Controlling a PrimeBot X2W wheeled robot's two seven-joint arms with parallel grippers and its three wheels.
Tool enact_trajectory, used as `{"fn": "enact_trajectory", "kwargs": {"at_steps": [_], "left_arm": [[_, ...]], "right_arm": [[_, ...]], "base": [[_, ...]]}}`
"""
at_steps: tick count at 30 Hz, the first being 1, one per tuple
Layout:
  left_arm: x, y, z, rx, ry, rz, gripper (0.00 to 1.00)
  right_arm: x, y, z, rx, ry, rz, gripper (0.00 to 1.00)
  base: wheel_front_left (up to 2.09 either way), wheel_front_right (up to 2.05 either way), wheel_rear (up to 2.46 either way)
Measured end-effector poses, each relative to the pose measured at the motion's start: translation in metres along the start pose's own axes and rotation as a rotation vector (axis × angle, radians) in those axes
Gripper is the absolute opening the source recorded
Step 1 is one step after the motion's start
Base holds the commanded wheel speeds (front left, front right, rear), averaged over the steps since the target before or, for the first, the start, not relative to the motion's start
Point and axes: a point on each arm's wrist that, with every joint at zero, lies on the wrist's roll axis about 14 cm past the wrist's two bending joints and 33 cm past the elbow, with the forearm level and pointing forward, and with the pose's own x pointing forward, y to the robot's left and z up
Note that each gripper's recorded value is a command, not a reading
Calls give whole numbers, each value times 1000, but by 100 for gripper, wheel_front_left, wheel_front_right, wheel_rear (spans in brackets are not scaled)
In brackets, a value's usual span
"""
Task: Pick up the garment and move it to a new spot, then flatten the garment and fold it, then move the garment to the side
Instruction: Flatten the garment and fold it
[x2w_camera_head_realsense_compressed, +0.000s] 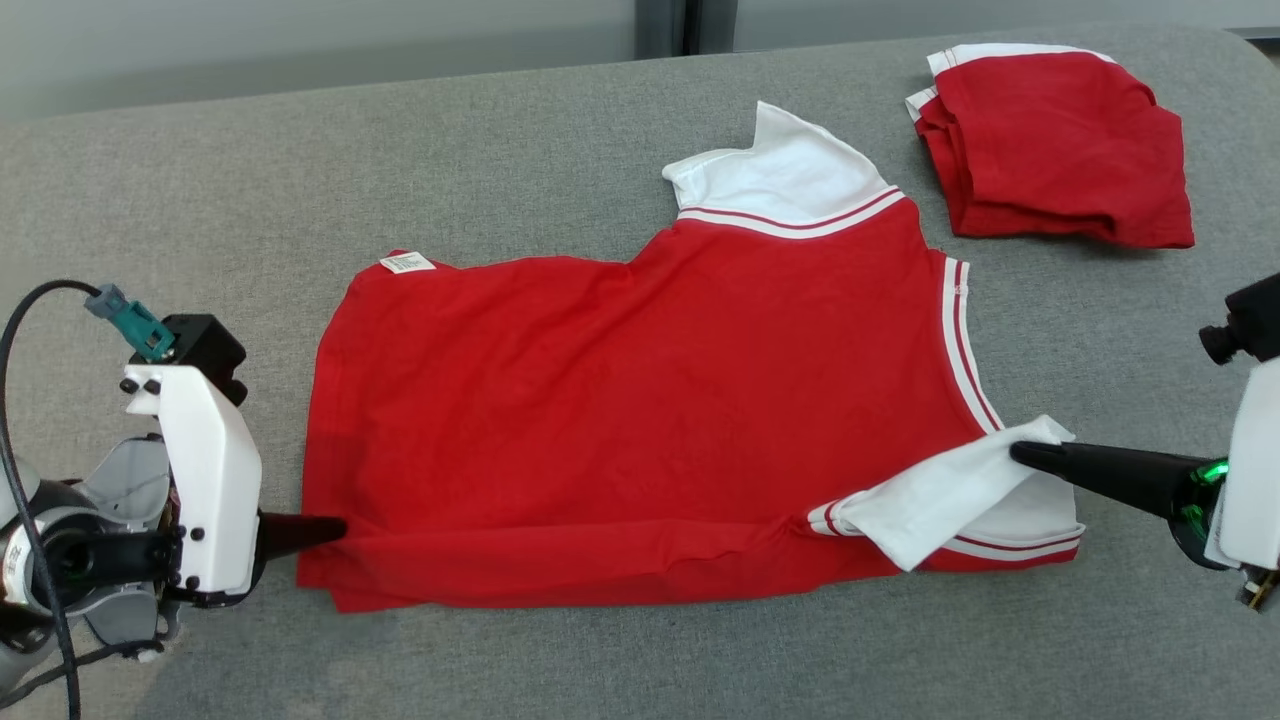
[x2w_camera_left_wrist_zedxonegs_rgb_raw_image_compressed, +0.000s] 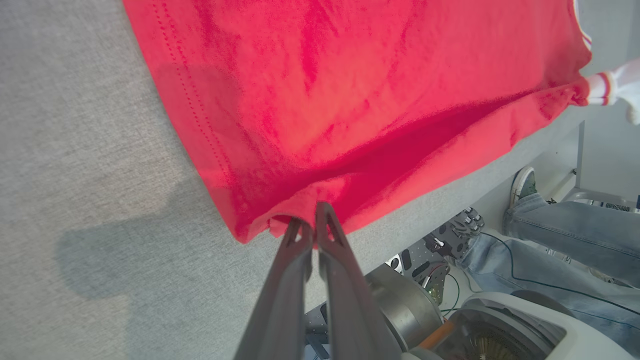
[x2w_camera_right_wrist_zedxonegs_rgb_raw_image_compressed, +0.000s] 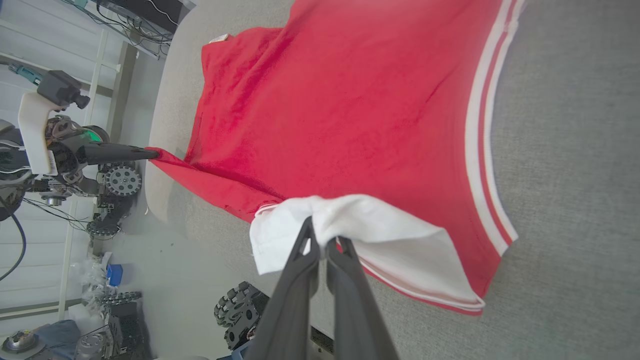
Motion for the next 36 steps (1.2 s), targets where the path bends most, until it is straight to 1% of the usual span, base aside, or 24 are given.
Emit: {"fn": "enact_trajectory", "kwargs": {"at_steps": [4,14,27,36], "left_arm": [[2,0,8,-15,8,1,0],[4,3,5,-56,16,2,0],[1,6,7,-89,-4,18,0],[3,16,9,-134,-10,37,0]], "right_arm": [[11,-5,5,9,39,-10,0],[27,-15,3,51,76,-45,0],[47,-10,16,71,64,-57,0],[55,-22,22,67,48,-112,0]], "base": [[0,0,0],[0,0,0],[0,0,0],[0,0,0]]}}
